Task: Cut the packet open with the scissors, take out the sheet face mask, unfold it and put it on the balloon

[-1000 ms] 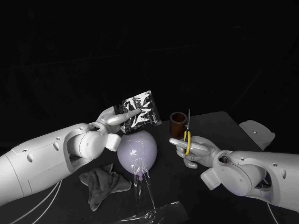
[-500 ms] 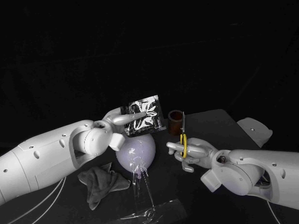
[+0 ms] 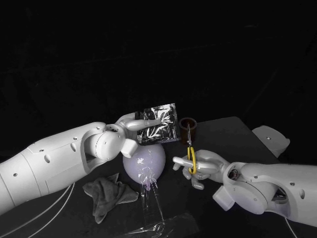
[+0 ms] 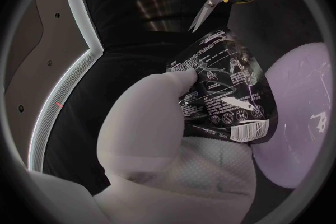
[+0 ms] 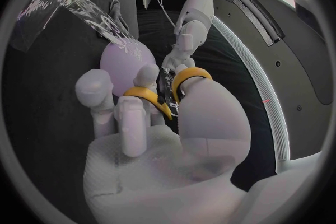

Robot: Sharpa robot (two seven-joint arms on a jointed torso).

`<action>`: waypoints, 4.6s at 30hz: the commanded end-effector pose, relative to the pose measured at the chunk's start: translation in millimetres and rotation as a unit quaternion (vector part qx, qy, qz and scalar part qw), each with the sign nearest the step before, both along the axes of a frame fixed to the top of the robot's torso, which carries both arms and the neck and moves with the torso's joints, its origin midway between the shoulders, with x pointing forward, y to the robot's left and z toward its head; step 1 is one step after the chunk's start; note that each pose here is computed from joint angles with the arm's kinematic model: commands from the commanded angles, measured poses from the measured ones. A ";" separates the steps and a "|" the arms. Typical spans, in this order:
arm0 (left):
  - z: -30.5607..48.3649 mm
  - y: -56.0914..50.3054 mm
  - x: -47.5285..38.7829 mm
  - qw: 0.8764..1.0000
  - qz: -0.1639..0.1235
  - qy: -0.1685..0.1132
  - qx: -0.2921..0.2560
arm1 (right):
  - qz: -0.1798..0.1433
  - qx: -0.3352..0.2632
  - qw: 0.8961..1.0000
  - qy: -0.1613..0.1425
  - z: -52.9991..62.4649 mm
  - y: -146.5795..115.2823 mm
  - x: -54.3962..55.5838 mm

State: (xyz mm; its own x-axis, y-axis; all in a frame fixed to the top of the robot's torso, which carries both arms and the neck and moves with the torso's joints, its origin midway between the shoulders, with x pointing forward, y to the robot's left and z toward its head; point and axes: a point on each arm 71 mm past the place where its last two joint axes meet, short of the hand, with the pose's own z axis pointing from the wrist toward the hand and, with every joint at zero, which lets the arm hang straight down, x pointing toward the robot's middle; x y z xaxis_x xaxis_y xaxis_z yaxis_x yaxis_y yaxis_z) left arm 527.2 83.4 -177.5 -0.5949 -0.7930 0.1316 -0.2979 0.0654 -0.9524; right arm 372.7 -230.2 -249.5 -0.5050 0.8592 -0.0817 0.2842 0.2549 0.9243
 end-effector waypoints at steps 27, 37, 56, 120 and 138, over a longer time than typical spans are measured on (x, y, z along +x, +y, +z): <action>16.3 2.4 12.0 1.000 0.008 -0.019 -0.001 | 0.023 -0.027 0.999 0.020 -23.1 11.0 -26.9; 16.5 3.6 14.7 1.000 0.012 -0.018 -0.005 | -0.004 -0.028 0.999 0.024 -25.7 9.8 -27.1; 17.1 5.8 14.2 1.000 0.003 -0.014 -0.014 | -0.007 -0.050 0.998 0.034 -30.3 5.9 -25.7; 15.9 4.6 14.6 1.000 -0.014 -0.005 -0.025 | 0.032 -0.050 0.997 0.043 -9.9 14.4 -29.3; 16.4 0.2 12.2 0.999 -0.030 -0.003 -0.029 | 0.038 -0.055 0.998 0.017 3.3 19.2 -23.1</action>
State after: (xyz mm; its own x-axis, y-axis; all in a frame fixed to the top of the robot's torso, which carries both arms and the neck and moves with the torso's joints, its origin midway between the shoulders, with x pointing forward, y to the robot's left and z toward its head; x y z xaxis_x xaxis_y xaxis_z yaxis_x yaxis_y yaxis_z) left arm 540.8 87.2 -163.8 -0.6213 -0.7673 0.1590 -0.2929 0.0392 -0.9554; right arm 350.1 -213.6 -247.9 -0.5562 0.8182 -0.1454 0.3139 0.3689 0.8749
